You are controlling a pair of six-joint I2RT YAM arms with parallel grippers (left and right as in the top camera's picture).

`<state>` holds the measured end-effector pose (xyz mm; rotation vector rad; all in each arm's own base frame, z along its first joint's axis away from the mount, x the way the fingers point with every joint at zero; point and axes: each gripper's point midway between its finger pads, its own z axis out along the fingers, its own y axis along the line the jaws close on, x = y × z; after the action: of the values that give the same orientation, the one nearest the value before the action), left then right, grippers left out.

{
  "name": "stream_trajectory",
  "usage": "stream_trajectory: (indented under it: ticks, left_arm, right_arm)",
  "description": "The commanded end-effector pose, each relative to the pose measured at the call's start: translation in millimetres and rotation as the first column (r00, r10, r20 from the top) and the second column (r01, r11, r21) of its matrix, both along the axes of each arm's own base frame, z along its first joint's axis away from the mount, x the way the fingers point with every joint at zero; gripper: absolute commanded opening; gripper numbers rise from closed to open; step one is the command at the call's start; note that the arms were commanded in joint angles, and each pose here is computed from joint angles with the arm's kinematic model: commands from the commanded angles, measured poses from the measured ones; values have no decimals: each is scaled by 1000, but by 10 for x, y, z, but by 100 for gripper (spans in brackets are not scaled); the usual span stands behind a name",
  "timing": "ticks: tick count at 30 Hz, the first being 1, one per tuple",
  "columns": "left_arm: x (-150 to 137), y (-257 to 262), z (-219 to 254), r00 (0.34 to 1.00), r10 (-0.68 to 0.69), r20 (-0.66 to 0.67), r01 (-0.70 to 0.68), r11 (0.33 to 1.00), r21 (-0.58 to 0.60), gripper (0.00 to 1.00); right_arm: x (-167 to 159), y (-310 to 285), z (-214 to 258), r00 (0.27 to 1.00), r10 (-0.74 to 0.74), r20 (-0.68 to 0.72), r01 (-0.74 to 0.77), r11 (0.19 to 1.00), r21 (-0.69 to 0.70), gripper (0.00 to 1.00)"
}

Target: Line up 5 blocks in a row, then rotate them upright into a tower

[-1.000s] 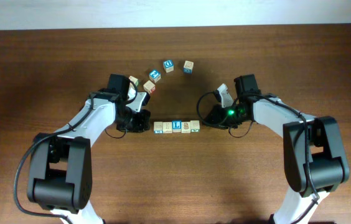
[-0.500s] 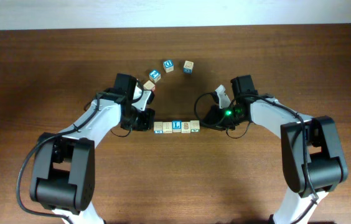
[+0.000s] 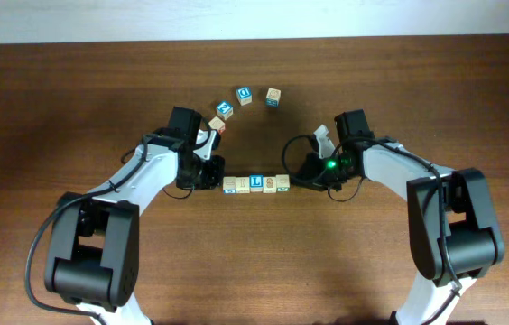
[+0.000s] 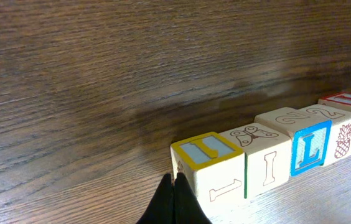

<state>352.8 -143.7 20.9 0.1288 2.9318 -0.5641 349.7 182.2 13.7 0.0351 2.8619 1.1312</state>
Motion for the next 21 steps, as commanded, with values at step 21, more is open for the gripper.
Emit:
stream_trajectory:
  ticks: [21]
  left_arm:
    - [-57,-55,31,1000,10,-13,-10,1000,-14,0]
  right_arm:
    - [-98,107,-49,998,60,7,-60,998,6,4]
